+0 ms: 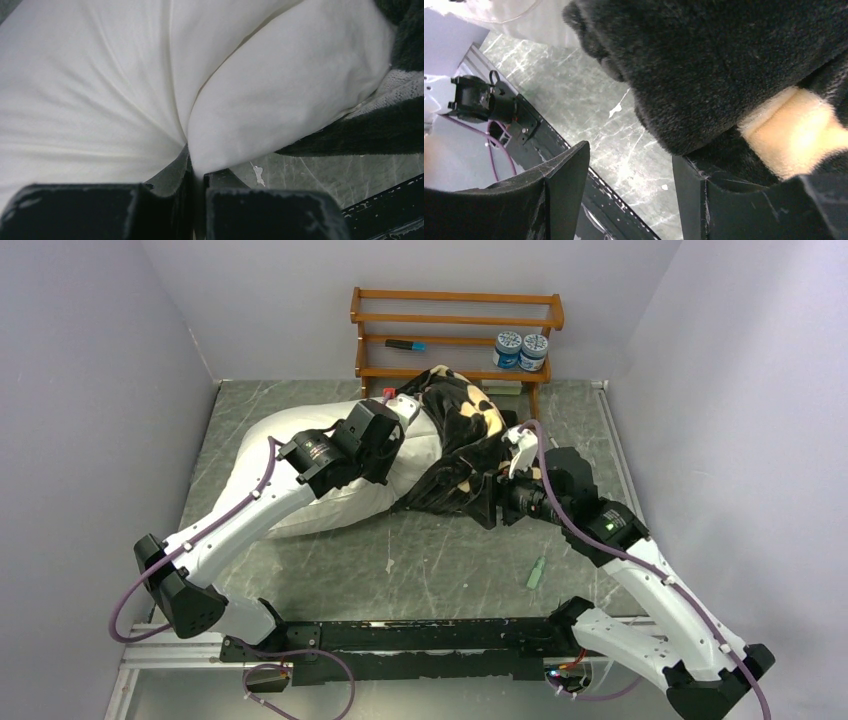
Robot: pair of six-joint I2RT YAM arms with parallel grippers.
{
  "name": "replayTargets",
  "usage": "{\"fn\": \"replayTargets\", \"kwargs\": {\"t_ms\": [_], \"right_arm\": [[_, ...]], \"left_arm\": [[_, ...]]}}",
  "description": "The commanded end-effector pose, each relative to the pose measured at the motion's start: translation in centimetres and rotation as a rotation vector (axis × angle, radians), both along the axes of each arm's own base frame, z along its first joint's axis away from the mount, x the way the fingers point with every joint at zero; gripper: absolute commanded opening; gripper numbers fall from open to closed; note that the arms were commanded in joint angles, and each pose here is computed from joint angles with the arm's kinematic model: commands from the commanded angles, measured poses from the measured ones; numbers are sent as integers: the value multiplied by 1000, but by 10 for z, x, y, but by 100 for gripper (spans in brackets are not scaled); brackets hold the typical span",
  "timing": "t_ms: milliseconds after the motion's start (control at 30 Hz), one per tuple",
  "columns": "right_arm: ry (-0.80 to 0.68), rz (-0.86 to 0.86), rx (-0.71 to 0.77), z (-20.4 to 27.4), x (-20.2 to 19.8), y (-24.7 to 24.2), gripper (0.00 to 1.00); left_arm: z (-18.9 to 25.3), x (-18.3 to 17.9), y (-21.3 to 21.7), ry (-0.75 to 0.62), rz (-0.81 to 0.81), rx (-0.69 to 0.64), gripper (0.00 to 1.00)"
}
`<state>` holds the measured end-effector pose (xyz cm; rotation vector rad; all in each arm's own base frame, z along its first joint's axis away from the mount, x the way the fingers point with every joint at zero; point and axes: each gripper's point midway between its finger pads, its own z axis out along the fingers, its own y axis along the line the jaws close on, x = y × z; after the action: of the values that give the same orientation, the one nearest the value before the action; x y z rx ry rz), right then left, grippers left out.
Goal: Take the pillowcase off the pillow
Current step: Remove the pillow from the pillowcase.
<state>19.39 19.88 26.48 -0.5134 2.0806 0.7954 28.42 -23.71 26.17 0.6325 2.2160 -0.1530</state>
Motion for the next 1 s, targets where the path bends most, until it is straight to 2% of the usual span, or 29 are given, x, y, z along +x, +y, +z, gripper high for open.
{"fn": "replayTargets", "kwargs": {"t_ms": [0, 267, 467, 500, 567, 667, 733, 967], "right_arm": [[-74, -97, 159, 21, 26, 13, 63], [-56, -218, 192, 3, 60, 20, 63], [-42, -211, 206, -6, 71, 33, 61], [-37, -212, 188, -10, 73, 33, 58], [-42, -225, 142, -15, 75, 27, 46], [-70, -258, 48, -16, 77, 12, 22], [-100, -301, -21, -13, 81, -2, 2], [-207, -416, -233, 12, 86, -52, 0]], "left_arm": [[65, 13, -26, -147, 12, -247, 5], [65, 7, -24, -135, 10, -268, 5], [65, 3, -19, -139, 18, -269, 5], [66, 3, -16, -143, 25, -266, 5], [67, 3, -10, -154, 40, -250, 5], [68, 4, 6, -180, 85, -205, 5], [70, 5, 18, -204, 120, -171, 5], [74, 8, 59, -274, 232, -26, 5]]}}
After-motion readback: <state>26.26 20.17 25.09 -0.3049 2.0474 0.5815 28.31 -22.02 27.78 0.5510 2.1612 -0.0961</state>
